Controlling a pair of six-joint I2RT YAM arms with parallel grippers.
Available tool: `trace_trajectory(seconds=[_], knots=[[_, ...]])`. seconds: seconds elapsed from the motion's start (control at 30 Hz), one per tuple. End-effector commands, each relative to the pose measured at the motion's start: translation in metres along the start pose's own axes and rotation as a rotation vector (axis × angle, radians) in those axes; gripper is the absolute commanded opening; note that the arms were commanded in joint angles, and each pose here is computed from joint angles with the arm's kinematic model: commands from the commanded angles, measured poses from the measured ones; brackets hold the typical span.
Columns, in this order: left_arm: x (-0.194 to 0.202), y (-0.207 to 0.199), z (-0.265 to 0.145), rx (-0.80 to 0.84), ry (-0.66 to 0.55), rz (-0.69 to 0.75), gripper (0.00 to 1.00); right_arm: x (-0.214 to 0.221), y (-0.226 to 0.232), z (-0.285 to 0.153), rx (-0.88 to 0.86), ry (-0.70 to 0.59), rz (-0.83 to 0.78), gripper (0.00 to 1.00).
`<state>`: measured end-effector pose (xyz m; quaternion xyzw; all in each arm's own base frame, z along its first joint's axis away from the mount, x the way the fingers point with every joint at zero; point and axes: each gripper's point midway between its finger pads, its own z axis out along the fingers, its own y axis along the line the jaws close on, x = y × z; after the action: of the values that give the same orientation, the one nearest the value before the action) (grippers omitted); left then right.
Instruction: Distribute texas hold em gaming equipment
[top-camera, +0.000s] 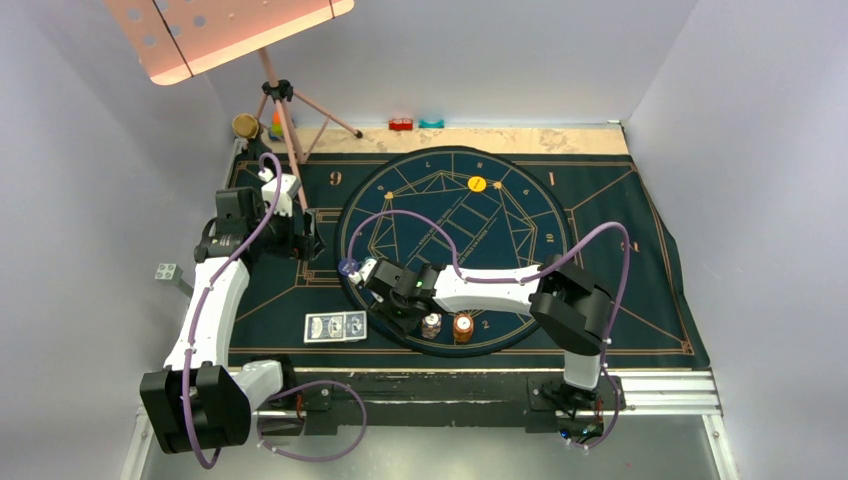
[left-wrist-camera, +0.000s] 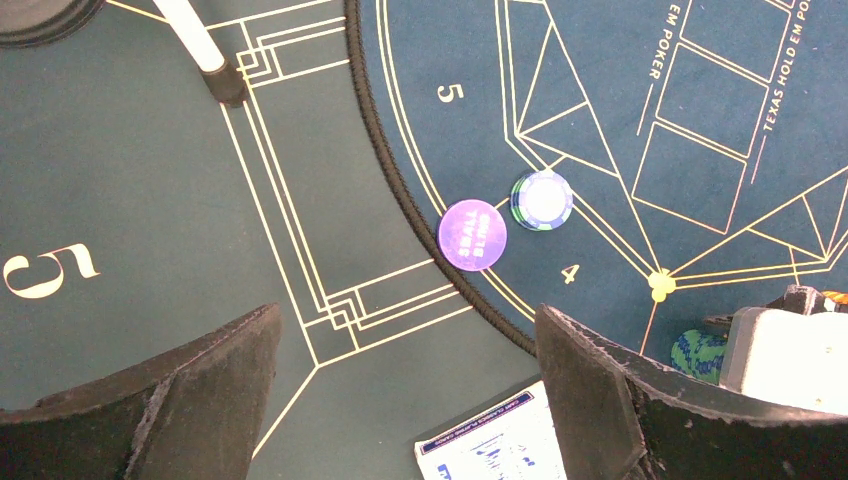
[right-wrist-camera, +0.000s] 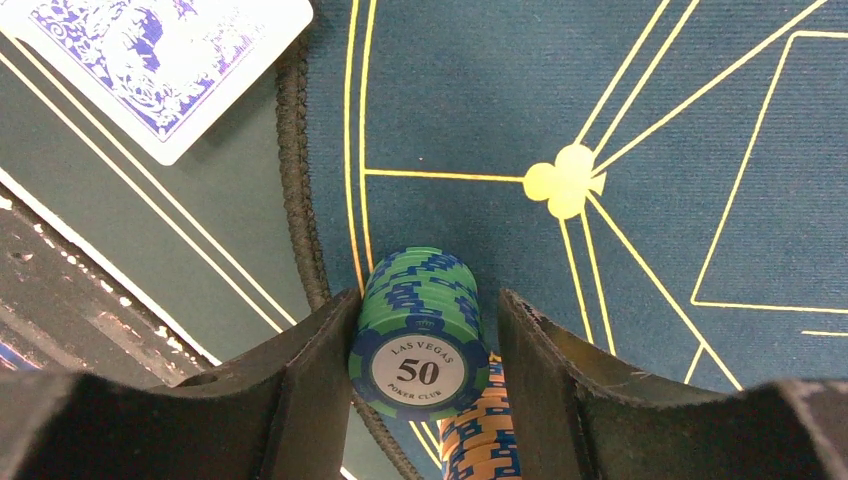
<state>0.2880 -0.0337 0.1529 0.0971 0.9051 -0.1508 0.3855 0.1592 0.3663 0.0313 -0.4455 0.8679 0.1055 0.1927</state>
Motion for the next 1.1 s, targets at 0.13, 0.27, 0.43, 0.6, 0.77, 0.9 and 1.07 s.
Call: trace_trajectory(seconds=[0.13,0.27,0.43,0.6,0.77,0.9,1.07], knots=[[-0.015,-0.001,-0.006,0.004,-0.051,0.02,1.0,-0.021,0.005,-0.022,-0.023,-0.075,0.005,0.56],[-0.014,-0.001,-0.006,0.007,-0.05,0.02,1.0,-0.022,0.006,-0.025,-0.031,-0.08,0.003,0.59],[-0.014,-0.001,-0.006,0.008,-0.049,0.022,1.0,-0.026,0.008,-0.029,-0.037,-0.09,0.002,0.62],[-0.014,-0.001,-0.006,0.008,-0.05,0.021,1.0,-0.027,0.005,-0.031,-0.026,-0.098,0.004,0.6],[-0.014,-0.002,-0.006,0.008,-0.051,0.023,1.0,-0.025,0.005,-0.031,-0.023,-0.094,0.005,0.53],[-0.015,-0.002,-0.007,0.007,-0.054,0.026,1.0,-0.023,0.004,-0.029,-0.021,-0.086,0.006,0.46],[-0.015,-0.002,-0.007,0.005,-0.055,0.025,1.0,-0.02,0.006,-0.028,-0.031,-0.071,0.005,0.33]])
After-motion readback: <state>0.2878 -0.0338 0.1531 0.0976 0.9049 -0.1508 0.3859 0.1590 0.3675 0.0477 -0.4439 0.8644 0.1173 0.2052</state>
